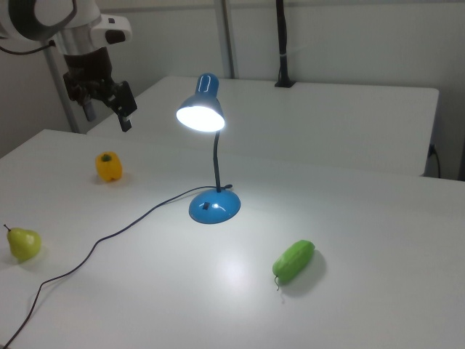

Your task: Turn on desk lamp

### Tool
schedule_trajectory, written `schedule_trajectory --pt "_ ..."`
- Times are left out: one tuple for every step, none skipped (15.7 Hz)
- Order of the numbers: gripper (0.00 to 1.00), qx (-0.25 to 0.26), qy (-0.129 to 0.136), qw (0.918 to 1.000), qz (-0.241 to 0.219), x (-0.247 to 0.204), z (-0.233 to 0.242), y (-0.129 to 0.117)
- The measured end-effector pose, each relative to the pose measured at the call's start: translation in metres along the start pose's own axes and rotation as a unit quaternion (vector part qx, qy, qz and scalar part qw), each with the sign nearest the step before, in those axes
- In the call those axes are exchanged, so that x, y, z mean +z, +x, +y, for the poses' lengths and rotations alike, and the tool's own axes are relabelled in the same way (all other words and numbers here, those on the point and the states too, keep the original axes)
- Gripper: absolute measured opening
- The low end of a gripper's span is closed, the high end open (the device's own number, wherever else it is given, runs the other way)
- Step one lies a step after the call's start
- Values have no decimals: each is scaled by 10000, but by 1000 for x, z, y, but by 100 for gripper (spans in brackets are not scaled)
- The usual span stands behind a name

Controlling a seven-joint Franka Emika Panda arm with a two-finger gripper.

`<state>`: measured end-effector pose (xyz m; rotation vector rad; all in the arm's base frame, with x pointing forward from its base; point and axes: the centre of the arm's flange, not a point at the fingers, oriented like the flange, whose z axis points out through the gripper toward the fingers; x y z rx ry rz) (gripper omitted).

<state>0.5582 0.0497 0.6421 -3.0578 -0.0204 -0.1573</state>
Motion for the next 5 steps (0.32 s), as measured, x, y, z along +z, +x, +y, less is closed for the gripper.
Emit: schedule_trajectory --pt "100 2 0 10000 -6 0 0 -1" --pt "100 9 -1 10000 -15 1 1 -1" --pt "100 16 -3 10000 -24 2 2 -1" --pt "100 23 -3 10000 -30 3 3 -1" --pt "100 24 -4 10000 -34 3 3 -1"
